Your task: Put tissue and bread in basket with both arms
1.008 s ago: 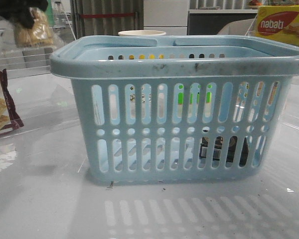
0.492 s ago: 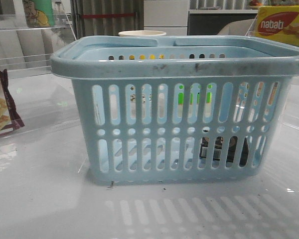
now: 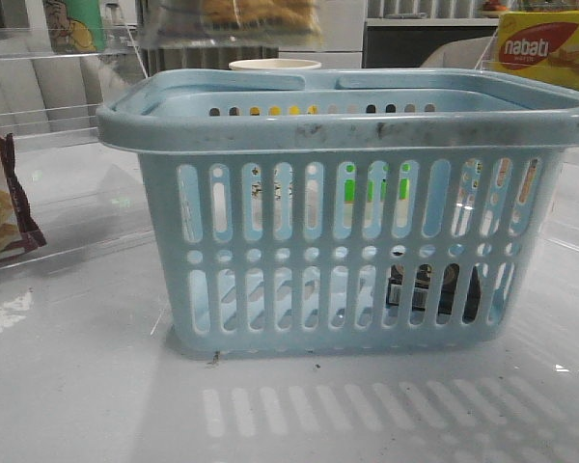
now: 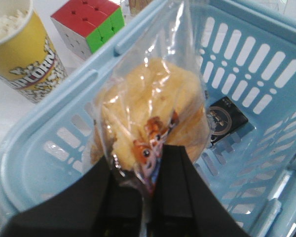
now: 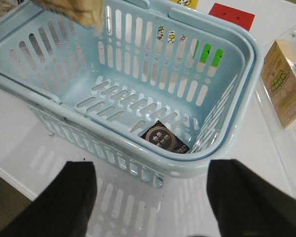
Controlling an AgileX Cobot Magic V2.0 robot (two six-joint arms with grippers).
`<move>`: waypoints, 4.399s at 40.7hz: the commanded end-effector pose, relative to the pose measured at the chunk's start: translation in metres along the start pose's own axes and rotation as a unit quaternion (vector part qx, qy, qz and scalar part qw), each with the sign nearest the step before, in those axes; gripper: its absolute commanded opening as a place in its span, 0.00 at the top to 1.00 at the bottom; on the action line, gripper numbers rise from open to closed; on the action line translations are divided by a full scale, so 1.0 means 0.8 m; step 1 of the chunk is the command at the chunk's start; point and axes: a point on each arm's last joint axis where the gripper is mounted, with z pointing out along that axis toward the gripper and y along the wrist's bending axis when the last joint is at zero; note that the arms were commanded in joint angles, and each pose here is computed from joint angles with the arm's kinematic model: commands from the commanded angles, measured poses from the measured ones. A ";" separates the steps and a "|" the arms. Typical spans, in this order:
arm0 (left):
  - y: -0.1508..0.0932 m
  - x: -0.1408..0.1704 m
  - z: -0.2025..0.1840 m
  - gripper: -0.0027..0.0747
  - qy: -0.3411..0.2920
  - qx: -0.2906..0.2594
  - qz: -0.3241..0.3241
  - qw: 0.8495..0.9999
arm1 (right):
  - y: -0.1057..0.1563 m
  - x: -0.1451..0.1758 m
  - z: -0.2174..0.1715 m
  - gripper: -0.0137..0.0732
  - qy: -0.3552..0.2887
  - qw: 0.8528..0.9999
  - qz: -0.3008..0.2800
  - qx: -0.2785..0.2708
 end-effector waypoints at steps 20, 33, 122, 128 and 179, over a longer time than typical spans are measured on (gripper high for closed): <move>-0.002 -0.004 0.078 0.35 -0.022 0.025 -0.049 0.998 | -0.002 -0.017 -0.008 0.18 -0.050 0.999 -0.009 0.008; -0.008 -0.027 -0.004 0.34 -0.078 0.019 -0.029 0.996 | -0.002 -0.017 -0.008 0.18 -0.050 0.999 -0.009 0.008; -0.062 0.203 -0.188 0.85 -0.072 -0.078 -0.066 0.992 | 0.003 0.039 -0.031 0.78 0.034 0.999 -0.010 -0.001; -0.062 0.203 -0.188 0.85 -0.072 -0.078 -0.066 0.992 | 0.004 0.040 -0.031 0.78 0.041 0.999 -0.009 -0.002; -0.062 0.402 -0.154 0.85 -0.381 -0.378 -0.148 0.831 | 0.004 0.041 -0.031 0.78 0.042 0.999 -0.009 -0.002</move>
